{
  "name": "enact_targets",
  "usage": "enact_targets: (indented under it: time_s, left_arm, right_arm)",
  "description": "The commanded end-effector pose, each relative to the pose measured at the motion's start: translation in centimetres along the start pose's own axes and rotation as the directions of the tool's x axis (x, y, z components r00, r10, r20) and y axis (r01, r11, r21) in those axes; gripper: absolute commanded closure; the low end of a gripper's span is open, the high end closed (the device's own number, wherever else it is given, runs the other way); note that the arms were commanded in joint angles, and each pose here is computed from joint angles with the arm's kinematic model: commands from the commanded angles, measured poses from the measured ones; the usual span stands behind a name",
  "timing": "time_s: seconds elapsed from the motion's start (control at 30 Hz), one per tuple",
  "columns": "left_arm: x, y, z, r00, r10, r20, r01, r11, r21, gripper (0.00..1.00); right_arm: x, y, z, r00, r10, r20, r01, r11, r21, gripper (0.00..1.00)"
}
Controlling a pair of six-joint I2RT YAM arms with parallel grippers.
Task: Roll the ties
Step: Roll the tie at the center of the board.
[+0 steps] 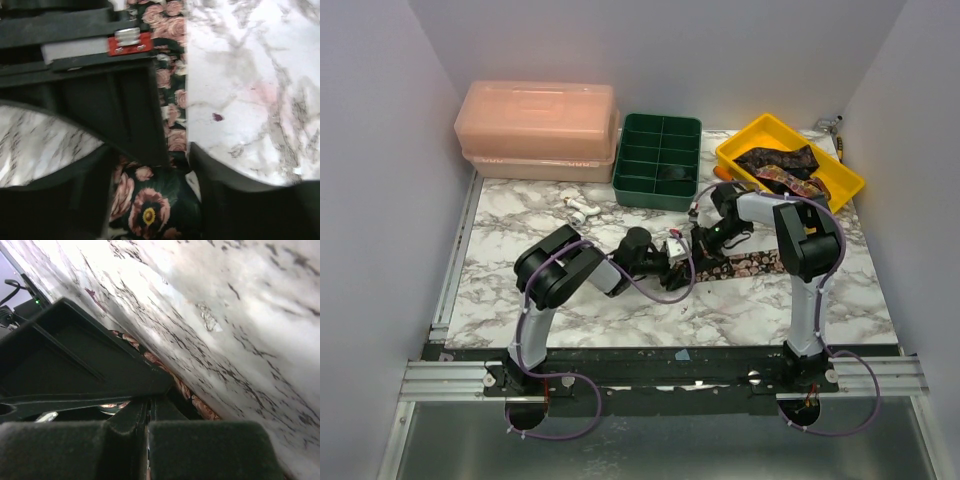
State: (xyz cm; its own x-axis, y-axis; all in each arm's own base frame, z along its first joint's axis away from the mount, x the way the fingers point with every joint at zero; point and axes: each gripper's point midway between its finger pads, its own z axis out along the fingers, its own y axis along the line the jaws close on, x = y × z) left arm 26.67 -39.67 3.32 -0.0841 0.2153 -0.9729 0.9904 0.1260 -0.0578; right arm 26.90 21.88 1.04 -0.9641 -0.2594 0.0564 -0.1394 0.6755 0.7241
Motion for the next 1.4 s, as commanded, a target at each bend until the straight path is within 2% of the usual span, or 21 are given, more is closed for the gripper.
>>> enact_targets:
  time_s: [0.0,0.03,0.1,0.2,0.27,0.37,0.47,0.67,0.8,0.9,0.97,1.1,1.23,1.37]
  left_arm:
    - [1.6,0.1,-0.5,0.999,0.013,-0.044,-0.015,0.999,-0.037,0.57]
    - [2.4,-0.1,-1.0,0.997,0.005,-0.072,-0.008,0.999,-0.042,0.60]
    - [3.5,-0.4,-1.9,0.993,-0.001,-0.117,-0.005,0.999,-0.049,0.59]
    - [4.1,-0.2,-2.4,0.988,-0.039,-0.147,0.027,0.996,-0.085,0.41]
    - [4.0,0.2,-2.6,0.986,-0.070,-0.152,0.053,0.992,-0.114,0.38]
    - [3.1,0.1,-3.6,0.994,-0.053,-0.092,0.042,0.992,-0.120,0.36]
    - [1.8,-0.4,-4.0,0.999,-0.027,-0.024,0.024,0.995,-0.095,0.37]
    - [0.9,-0.4,-2.5,1.000,0.022,0.019,-0.021,0.999,-0.045,0.49]
    - [1.2,-0.7,-1.7,0.996,0.087,0.000,-0.087,0.996,-0.020,0.46]
    - [1.0,-0.7,-1.6,0.996,0.085,-0.005,-0.085,0.996,-0.017,0.42]
    - [1.2,-0.6,-1.4,0.997,0.071,-0.016,-0.072,0.997,-0.017,0.49]
    - [2.4,-0.7,-1.5,0.997,0.048,-0.057,-0.049,0.999,-0.014,0.73]
    - [4.3,-0.6,-2.8,0.984,0.017,-0.176,-0.025,0.999,-0.043,0.85]
    - [5.9,0.1,-4.0,0.945,-0.045,-0.325,0.013,0.995,-0.097,0.87]
  right_arm:
    - [-1.0,-7.0,2.2,0.996,-0.089,-0.029,0.093,0.965,0.246,0.99]
    - [-1.1,-6.9,2.2,0.995,-0.093,-0.028,0.097,0.966,0.240,0.99]
    - [-1.2,-6.8,2.1,0.994,-0.106,-0.024,0.109,0.964,0.243,0.99]
    - [-0.6,-7.0,2.0,0.993,-0.111,-0.028,0.115,0.961,0.252,0.99]
    - [-0.1,-7.3,1.8,0.993,-0.117,-0.028,0.120,0.955,0.270,0.99]
    - [0.8,-8.1,1.5,0.993,-0.117,-0.034,0.122,0.944,0.307,0.99]
    - [1.5,-8.6,1.3,0.994,-0.103,-0.041,0.111,0.944,0.310,0.99]
    - [1.6,-8.5,1.5,0.993,-0.108,-0.042,0.116,0.949,0.294,0.99]
    - [0.9,-8.6,1.8,0.993,-0.117,-0.034,0.122,0.951,0.283,0.99]
    - [0.5,-8.6,2.2,0.993,-0.112,-0.033,0.116,0.955,0.271,1.00]
    - [0.4,-8.7,2.4,0.994,-0.105,-0.032,0.109,0.957,0.269,1.00]
    - [0.5,-8.9,2.0,0.994,-0.106,-0.034,0.112,0.950,0.292,0.99]
    - [0.1,-7.7,0.5,0.991,-0.132,-0.018,0.132,0.953,0.272,0.99]
    - [-1.2,-5.3,-2.6,0.987,-0.143,0.067,0.130,0.977,0.170,0.74]
